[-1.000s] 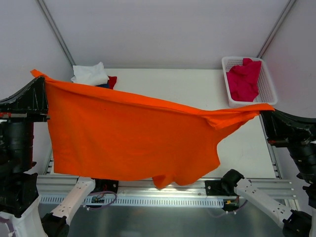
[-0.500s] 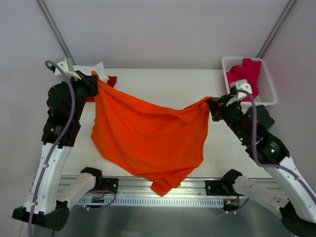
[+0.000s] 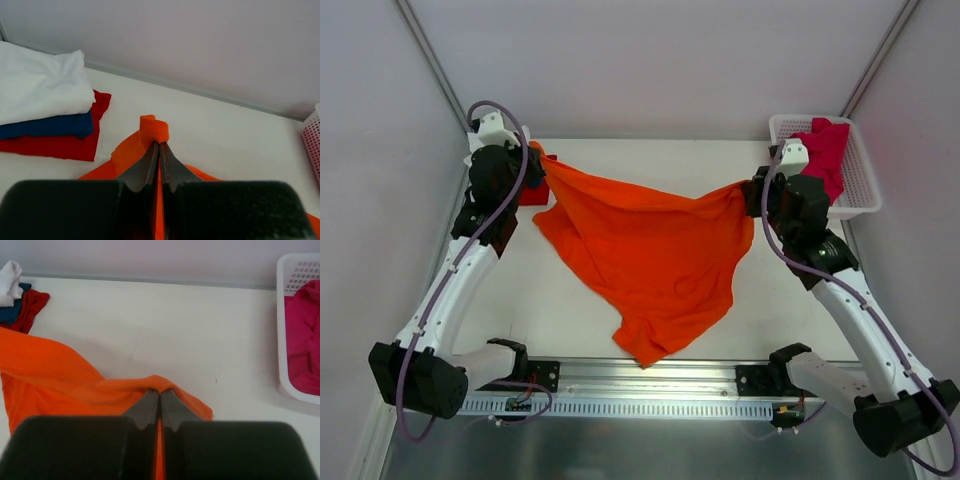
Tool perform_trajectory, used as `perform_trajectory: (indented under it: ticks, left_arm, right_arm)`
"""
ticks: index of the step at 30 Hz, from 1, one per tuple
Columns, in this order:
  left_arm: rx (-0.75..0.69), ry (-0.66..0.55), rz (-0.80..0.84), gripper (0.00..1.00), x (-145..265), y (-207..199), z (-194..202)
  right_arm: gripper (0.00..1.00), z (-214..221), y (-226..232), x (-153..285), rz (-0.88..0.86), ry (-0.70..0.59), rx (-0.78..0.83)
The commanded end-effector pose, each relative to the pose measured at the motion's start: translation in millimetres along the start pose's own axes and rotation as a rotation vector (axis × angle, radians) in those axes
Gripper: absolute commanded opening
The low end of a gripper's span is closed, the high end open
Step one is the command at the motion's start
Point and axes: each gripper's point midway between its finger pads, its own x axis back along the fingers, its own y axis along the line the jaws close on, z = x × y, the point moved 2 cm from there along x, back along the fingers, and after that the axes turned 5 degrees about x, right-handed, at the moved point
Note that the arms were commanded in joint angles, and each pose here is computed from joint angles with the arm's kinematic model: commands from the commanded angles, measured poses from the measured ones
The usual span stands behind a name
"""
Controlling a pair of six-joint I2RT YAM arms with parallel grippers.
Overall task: Fold and stack the t-shirts
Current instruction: Flatten out the tshirt
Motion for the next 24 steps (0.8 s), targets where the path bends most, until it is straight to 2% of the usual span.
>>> perform_trajectory:
  ticks: [1,8,22,24]
  left_arm:
    - [-0.019,-0.077,0.006,0.0,-19.4,-1.4,-12.3]
    - [-0.055,-0.02,-0.037,0.0,-67.8,6.7,17.2]
    - [-0.06,0.026,-0.06,0.0,-144.5,2.4,40.6]
    - [-0.065,0.05,-0.069,0.0,-157.9,5.5,53.2]
  right_arm:
    - [0.0,-16.8,-4.6,-20.8,-0.014,-0.062,-0.045]
    - [0.0,5.0,-28.1,-56.4,0.036,-0.002,-0.077]
    - [0.0,35.9,-56.5,-118.5,0.11,0.071,-0.101]
    - [0.0,46.3,-59.5,-133.5,0.113,0.097,-0.104]
